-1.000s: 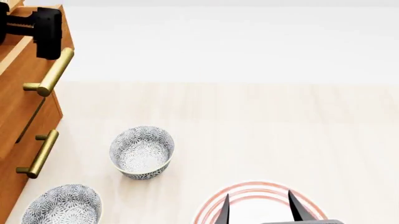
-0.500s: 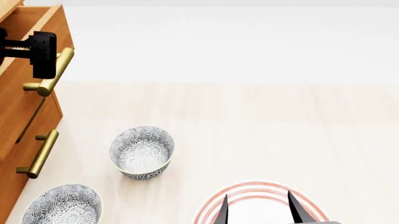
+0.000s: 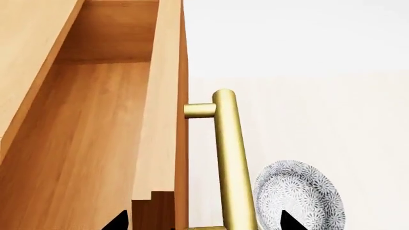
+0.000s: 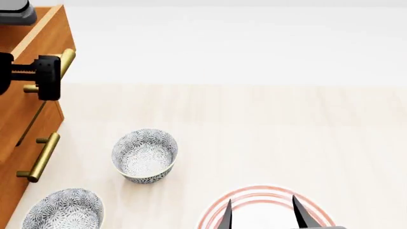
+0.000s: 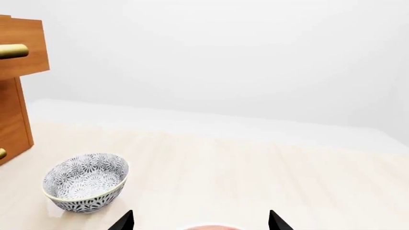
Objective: Open the top drawer of the cabinet.
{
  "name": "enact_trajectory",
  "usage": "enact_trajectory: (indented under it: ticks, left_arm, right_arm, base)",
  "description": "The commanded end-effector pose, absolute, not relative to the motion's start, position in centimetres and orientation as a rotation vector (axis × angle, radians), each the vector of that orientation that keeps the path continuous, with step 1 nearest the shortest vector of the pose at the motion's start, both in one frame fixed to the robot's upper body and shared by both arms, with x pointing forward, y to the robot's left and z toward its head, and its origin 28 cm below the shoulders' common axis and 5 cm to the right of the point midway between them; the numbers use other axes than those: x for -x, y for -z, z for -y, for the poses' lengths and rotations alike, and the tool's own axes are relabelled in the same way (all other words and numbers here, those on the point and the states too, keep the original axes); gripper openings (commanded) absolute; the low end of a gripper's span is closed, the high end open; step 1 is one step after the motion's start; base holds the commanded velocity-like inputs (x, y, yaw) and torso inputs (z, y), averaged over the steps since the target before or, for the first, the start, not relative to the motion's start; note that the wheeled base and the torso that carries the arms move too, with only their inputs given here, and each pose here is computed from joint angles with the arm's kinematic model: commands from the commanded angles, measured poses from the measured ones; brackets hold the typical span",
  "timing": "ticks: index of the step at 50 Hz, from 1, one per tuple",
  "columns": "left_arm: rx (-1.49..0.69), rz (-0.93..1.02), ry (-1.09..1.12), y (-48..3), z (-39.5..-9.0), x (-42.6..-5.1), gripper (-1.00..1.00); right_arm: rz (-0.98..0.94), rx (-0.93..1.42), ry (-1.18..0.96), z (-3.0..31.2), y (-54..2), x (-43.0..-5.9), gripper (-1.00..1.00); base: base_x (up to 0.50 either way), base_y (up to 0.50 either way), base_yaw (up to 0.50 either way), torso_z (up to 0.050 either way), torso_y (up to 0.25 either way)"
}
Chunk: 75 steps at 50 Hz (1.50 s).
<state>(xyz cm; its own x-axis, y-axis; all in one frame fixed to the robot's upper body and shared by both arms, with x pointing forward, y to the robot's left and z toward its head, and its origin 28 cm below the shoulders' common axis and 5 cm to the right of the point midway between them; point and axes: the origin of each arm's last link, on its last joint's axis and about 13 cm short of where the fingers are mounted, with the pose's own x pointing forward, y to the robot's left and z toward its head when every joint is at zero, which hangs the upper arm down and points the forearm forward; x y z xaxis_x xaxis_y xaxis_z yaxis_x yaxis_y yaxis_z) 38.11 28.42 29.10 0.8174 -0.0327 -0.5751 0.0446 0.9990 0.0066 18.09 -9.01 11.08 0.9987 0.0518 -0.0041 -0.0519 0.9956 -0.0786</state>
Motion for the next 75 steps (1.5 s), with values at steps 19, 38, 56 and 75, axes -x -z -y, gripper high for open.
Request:
enact_trajectory:
  ticks: [19, 38, 56, 75]
  left_arm:
    - [0.029, -0.637, 0.068, -27.8, -28.4, -38.3, 1.0]
    - [0.041, -0.626, 0.161, -28.1, -25.8, -38.1, 1.0]
    - [0.083, -0.642, 0.254, -27.4, -23.1, -38.3, 1.0]
    - [0.088, -0.645, 0.35, -27.4, -19.2, -38.1, 1.0]
  right_arm:
    - [-0.013, 0.078, -0.051, 9.0, -10.7, -18.2, 1.0]
    - [-0.014, 0.077, -0.051, 9.1, -10.7, -18.0, 1.0]
    - [-0.009, 0.07, -0.05, 9.4, -10.7, -17.9, 1.0]
    - [-0.02, 0.066, -0.061, 9.2, -10.3, -18.0, 1.0]
  base:
    - [0.0, 0.0, 0.0, 0.0, 0.0]
    - [0.0, 0.0, 0.0, 0.0, 0.0]
    - [0.0, 0.0, 0.0, 0.0, 0.0]
    - [0.0, 0.0, 0.0, 0.0, 0.0]
